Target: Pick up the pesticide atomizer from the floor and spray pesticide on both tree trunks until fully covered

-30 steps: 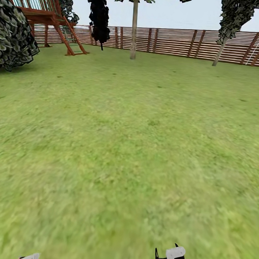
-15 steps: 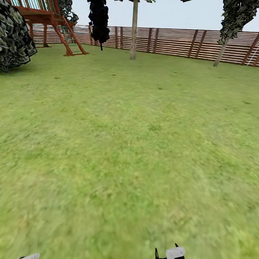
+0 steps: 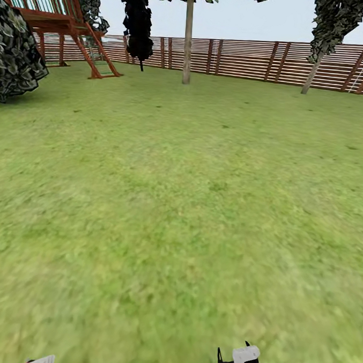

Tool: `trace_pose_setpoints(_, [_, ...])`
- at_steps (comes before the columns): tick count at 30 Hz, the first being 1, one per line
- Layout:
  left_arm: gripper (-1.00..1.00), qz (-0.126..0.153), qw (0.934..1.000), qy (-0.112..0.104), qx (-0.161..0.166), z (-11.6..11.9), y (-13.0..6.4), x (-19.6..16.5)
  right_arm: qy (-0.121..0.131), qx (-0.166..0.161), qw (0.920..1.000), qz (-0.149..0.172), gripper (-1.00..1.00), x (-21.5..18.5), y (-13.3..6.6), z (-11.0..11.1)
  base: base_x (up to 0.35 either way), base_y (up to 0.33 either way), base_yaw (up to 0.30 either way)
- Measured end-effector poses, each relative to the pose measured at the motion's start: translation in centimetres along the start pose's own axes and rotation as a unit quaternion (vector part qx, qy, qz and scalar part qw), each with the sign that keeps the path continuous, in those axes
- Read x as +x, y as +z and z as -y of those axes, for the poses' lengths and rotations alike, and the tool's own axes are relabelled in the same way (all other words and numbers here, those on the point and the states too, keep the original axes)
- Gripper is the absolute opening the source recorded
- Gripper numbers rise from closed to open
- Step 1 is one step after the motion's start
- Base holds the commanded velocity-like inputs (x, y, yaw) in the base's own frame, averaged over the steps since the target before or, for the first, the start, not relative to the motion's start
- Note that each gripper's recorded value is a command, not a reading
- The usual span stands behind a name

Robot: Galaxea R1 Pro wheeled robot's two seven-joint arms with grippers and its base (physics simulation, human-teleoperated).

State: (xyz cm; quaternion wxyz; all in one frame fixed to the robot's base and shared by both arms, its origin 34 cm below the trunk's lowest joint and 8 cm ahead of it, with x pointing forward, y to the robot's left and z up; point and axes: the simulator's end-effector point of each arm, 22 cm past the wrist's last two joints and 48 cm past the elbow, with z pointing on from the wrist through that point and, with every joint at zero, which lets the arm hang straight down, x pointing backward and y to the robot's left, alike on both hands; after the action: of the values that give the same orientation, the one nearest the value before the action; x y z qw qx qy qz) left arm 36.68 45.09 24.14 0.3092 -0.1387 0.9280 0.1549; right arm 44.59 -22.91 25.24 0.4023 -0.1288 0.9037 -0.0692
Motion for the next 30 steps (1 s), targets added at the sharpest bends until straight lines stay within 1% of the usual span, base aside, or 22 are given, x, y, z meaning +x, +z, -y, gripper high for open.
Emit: trace_pose_setpoints(30, [-1.0,0.0,1.0,0.0,0.0,-0.02,-0.02,0.03,0.0,0.0,1.0,0.0,1.0,-0.02,0.0,0.0,0.344,0.0,0.0])
